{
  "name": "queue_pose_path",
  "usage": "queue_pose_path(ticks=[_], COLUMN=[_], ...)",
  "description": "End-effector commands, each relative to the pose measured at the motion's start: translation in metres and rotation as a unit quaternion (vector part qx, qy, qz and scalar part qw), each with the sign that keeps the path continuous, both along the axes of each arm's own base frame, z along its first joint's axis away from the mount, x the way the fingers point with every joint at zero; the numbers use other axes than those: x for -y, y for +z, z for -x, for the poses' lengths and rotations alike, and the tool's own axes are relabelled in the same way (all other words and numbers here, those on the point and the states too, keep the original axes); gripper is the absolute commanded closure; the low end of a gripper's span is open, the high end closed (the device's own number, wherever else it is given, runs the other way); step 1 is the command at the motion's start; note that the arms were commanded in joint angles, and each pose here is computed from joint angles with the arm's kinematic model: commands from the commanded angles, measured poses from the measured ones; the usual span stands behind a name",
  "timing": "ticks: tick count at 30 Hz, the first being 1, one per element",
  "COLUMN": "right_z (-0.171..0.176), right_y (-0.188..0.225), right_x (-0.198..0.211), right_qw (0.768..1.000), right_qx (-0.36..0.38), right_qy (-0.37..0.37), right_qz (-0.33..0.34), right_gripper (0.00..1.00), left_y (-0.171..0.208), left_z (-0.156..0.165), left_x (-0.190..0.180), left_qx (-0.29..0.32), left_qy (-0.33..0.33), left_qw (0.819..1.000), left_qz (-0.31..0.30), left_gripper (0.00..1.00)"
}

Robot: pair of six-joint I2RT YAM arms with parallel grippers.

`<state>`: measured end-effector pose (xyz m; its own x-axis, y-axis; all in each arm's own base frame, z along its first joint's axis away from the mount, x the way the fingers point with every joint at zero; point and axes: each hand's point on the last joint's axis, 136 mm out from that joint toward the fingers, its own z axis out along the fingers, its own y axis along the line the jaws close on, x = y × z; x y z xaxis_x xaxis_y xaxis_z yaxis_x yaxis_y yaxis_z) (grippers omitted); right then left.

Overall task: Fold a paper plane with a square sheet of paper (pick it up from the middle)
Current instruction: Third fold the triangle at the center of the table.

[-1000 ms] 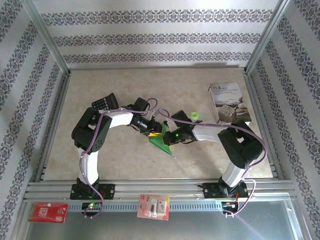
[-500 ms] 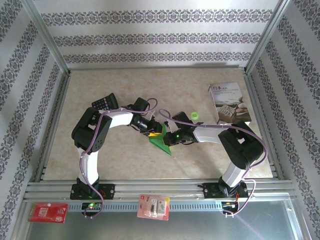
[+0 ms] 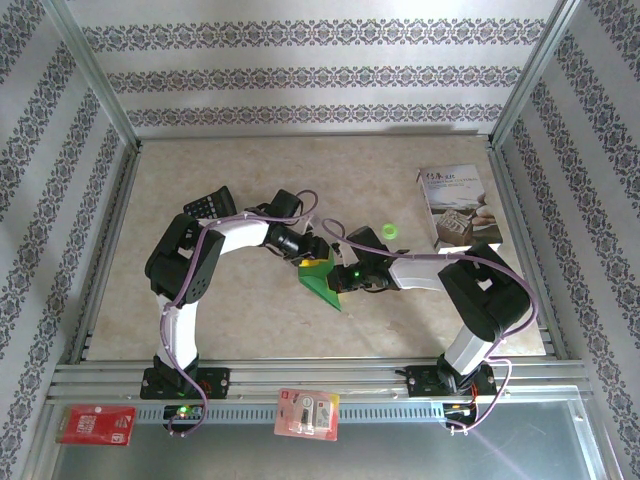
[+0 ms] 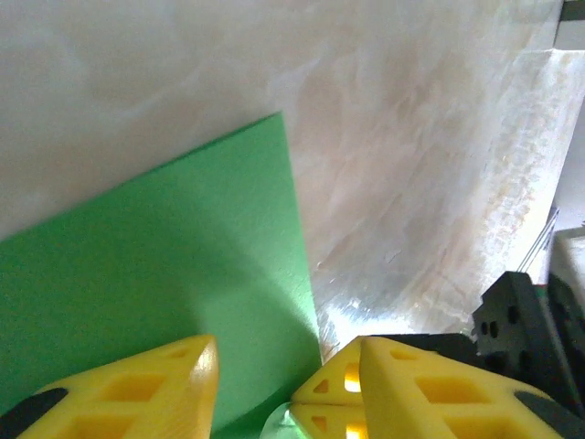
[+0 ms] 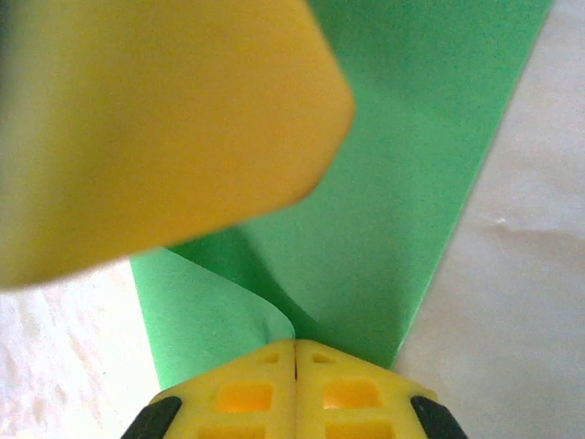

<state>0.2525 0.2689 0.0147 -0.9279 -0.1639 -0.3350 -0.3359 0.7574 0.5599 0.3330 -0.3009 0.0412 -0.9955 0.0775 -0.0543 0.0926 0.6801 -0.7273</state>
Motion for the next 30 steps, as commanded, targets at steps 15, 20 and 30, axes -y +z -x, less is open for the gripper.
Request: queue_pose_path(ticks=[15, 20, 30], right_z=[-0.004, -0.009, 0.0], right_y=[-0.03, -0.028, -0.019], right_x=[0.031, 0.034, 0.028], right_qw=[0.992, 0.991, 0.995], right_qx=[-0.041, -0.04, -0.041], right_qy=[-0.095, -0.104, -0.076], right_qz=[0.076, 0.074, 0.04], right_gripper=[0.98, 0.99, 0.98], left_y=[0.052, 0.053, 0.044], left_z=[-0.01, 0.011, 0.056], left_x=[-0.047, -0.049, -0.028], left_qx=[0.056, 0.053, 0.037], left_qy=[0.102, 0.106, 0.096], left_qw=[0.993, 0.993, 0.994], left_qz=[0.01, 0.015, 0.041], left_gripper=[0.58, 0.59, 0.62])
